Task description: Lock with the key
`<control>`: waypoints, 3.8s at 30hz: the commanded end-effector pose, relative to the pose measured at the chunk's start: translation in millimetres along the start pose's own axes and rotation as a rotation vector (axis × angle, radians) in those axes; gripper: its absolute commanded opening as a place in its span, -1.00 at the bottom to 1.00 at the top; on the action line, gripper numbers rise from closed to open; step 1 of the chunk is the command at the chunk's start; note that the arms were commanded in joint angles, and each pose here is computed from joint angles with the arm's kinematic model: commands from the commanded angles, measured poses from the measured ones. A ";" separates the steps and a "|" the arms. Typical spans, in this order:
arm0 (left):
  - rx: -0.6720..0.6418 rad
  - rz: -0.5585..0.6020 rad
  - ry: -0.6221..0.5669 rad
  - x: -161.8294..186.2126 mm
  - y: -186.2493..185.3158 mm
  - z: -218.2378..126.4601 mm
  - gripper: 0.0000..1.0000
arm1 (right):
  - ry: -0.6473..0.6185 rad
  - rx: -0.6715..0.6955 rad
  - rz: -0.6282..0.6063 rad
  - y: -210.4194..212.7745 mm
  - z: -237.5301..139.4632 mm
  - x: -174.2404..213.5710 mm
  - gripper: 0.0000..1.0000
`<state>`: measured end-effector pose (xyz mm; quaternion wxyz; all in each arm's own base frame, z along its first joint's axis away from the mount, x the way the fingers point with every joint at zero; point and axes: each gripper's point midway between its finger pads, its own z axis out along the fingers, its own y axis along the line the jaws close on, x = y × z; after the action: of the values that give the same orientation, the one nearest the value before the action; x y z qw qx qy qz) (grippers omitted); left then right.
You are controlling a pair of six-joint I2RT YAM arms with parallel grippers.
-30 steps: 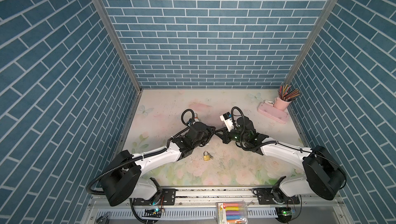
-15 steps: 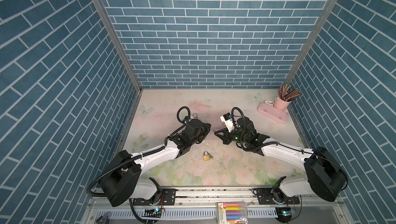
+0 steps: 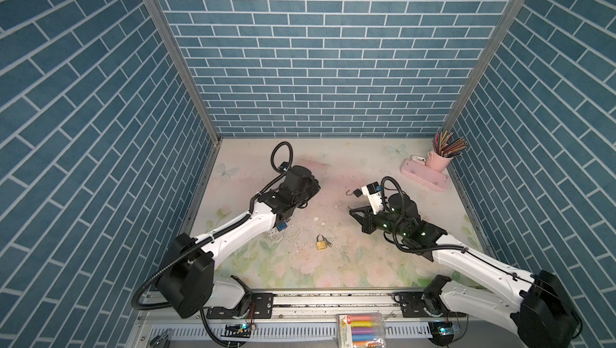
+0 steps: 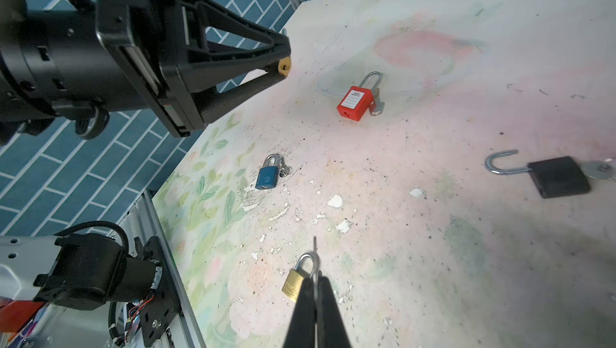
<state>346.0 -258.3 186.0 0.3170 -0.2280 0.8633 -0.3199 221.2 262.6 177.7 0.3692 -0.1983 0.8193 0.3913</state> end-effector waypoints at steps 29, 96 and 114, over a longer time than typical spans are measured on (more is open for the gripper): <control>-0.323 0.467 0.316 161.4 25.0 111.4 -1.00 | 0.059 0.285 0.310 -92.6 -37.1 58.5 -1.00; 0.077 0.633 -0.231 -46.0 -18.4 -42.8 0.49 | 0.302 0.222 0.340 -131.1 18.4 41.2 -1.00; 0.090 0.660 -0.255 -51.6 5.8 -50.8 0.52 | 0.436 0.259 0.344 -164.8 57.3 51.8 -1.00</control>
<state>344.7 -204.5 229.0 0.5097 0.0358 0.8355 -0.2020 313.4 204.0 35.6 0.1435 -0.0712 0.9427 0.2927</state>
